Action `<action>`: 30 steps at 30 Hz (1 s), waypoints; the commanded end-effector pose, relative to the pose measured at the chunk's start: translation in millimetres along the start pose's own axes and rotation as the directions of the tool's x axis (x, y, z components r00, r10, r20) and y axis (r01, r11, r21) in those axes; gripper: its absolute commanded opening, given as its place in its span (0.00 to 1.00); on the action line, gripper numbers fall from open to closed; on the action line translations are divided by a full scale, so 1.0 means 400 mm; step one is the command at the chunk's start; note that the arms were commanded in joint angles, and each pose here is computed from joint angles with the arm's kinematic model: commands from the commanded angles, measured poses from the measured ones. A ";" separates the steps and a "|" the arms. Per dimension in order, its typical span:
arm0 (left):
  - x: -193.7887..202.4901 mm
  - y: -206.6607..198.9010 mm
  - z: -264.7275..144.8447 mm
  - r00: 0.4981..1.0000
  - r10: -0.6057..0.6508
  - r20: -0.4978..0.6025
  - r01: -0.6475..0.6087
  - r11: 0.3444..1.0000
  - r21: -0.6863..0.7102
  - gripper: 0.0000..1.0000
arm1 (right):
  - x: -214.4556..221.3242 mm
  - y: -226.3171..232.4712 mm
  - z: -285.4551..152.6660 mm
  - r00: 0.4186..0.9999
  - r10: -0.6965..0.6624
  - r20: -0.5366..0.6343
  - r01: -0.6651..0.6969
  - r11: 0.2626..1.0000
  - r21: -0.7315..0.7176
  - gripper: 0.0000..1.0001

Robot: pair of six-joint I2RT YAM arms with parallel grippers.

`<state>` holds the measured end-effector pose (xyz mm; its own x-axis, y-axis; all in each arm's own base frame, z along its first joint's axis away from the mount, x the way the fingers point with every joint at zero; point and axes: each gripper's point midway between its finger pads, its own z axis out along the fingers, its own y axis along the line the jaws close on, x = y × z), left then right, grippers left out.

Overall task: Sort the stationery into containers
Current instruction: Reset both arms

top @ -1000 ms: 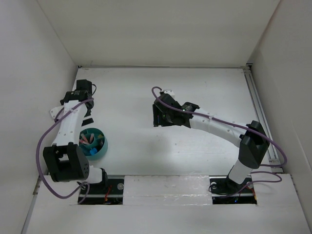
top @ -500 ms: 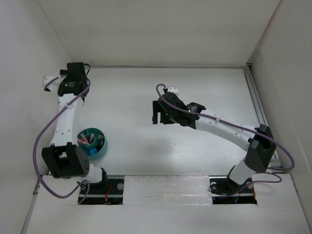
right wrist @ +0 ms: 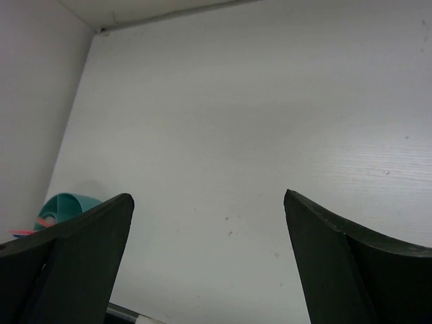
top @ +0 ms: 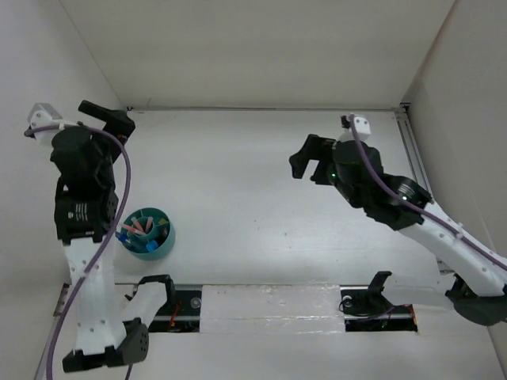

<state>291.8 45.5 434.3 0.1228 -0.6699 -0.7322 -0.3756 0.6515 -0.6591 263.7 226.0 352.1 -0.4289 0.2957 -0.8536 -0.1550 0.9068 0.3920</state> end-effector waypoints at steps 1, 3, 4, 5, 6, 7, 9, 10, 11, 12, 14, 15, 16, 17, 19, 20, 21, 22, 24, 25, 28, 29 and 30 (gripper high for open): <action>-0.014 0.025 -0.074 0.988 0.150 0.037 -0.152 0.987 0.050 0.99 | -0.081 -0.064 -0.088 0.996 0.001 0.084 -0.005 0.999 0.049 0.99; -0.003 0.075 -0.133 0.984 0.166 0.066 -0.169 0.985 0.042 0.99 | -0.103 -0.083 -0.135 0.995 0.016 0.102 -0.019 0.999 0.035 0.99; 0.003 0.089 -0.152 0.984 0.163 0.074 -0.166 0.985 0.048 0.99 | -0.109 -0.090 -0.150 0.994 0.021 0.108 -0.024 0.999 0.030 0.99; -0.012 0.102 -0.205 0.982 0.144 0.123 -0.153 0.986 0.070 0.99 | -0.112 -0.096 -0.162 0.993 0.024 0.112 -0.028 0.999 0.027 0.99; 0.014 0.129 -0.209 0.982 0.149 0.113 -0.156 0.986 0.062 0.99 | -0.119 -0.107 -0.175 0.992 0.028 0.123 -0.033 0.999 0.032 0.99; 0.020 0.137 -0.226 0.981 0.153 0.120 -0.163 0.984 0.077 0.99 | -0.123 -0.114 -0.188 0.991 0.033 0.129 -0.037 0.999 0.028 0.99; 0.009 0.161 -0.286 0.977 0.122 0.173 -0.140 0.986 0.094 0.99 | -0.136 -0.133 -0.228 0.987 0.053 0.152 -0.055 0.998 0.008 0.99; 0.014 0.175 -0.299 0.978 0.107 0.178 -0.125 0.988 0.090 0.99 | -0.144 -0.138 -0.242 0.984 0.064 0.163 -0.065 0.998 -0.002 0.99; 0.010 0.181 -0.321 0.976 0.100 0.192 -0.121 0.988 0.101 0.99 | -0.156 -0.154 -0.269 0.980 0.079 0.184 -0.078 0.997 -0.009 0.99; -0.003 0.193 -0.357 0.968 0.079 0.236 -0.109 0.987 0.114 0.99 | -0.158 -0.162 -0.282 0.979 0.082 0.188 -0.081 0.997 -0.012 0.99; -0.006 0.216 -0.388 0.965 0.060 0.257 -0.090 0.990 0.107 0.99 | -0.169 -0.171 -0.304 0.973 0.100 0.206 -0.096 0.995 -0.029 0.99; -0.017 0.233 -0.394 0.961 0.040 0.273 -0.062 0.995 0.073 0.99 | -0.172 -0.183 -0.322 0.972 0.098 0.215 -0.092 0.995 -0.035 0.99; -0.030 0.241 -0.408 0.957 0.027 0.288 -0.045 0.997 0.056 0.99 | -0.171 -0.190 -0.330 0.972 0.098 0.215 -0.092 0.995 -0.035 0.99; -0.020 0.260 -0.405 0.961 0.030 0.276 -0.038 0.999 0.022 0.99 | -0.174 -0.193 -0.337 0.970 0.103 0.221 -0.097 0.995 -0.040 0.99; -0.033 0.259 -0.415 0.956 0.032 0.293 -0.040 0.999 0.021 0.99 | -0.176 -0.211 -0.356 0.967 0.108 0.231 -0.102 0.994 -0.038 0.99; -0.055 0.254 -0.433 0.948 0.020 0.319 -0.030 0.999 0.026 0.99 | -0.179 -0.214 -0.363 0.965 0.114 0.236 -0.106 0.993 -0.043 0.99; -0.064 0.260 -0.448 0.942 0.023 0.335 -0.032 0.999 0.021 0.99 | -0.185 -0.222 -0.371 0.961 0.120 0.249 -0.114 0.993 -0.040 0.99; -0.082 0.271 -0.457 0.930 0.018 0.366 -0.017 1.000 -0.004 0.99 | -0.183 -0.231 -0.381 0.958 0.127 0.256 -0.119 0.992 -0.046 0.99; -0.101 0.280 -0.470 0.922 0.000 0.388 0.005 1.000 -0.014 0.99 | -0.181 -0.244 -0.387 0.955 0.131 0.267 -0.125 0.991 -0.039 0.99; -0.103 0.290 -0.470 0.919 -0.007 0.395 0.020 0.999 -0.031 0.99 | -0.185 -0.249 -0.396 0.952 0.139 0.274 -0.131 0.990 -0.046 0.99; -0.101 0.301 -0.462 0.918 -0.001 0.395 0.022 0.998 -0.051 0.99 | -0.180 -0.257 -0.396 0.951 0.137 0.278 -0.132 0.991 -0.037 0.99; -0.101 0.301 -0.462 0.919 -0.001 0.395 0.022 0.998 -0.051 0.99 | -0.180 -0.257 -0.396 0.951 0.137 0.278 -0.132 0.991 -0.037 0.99; -0.095 0.307 -0.461 0.919 0.000 0.394 0.022 0.998 -0.052 0.99 | -0.180 -0.257 -0.396 0.951 0.137 0.278 -0.132 0.991 -0.037 0.99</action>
<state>74.2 78.6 414.1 0.4540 -0.4855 -0.7471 -0.3973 0.6403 -0.6575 167.7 69.8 429.7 -0.1985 0.5025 -0.8415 -0.1524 0.8323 0.5330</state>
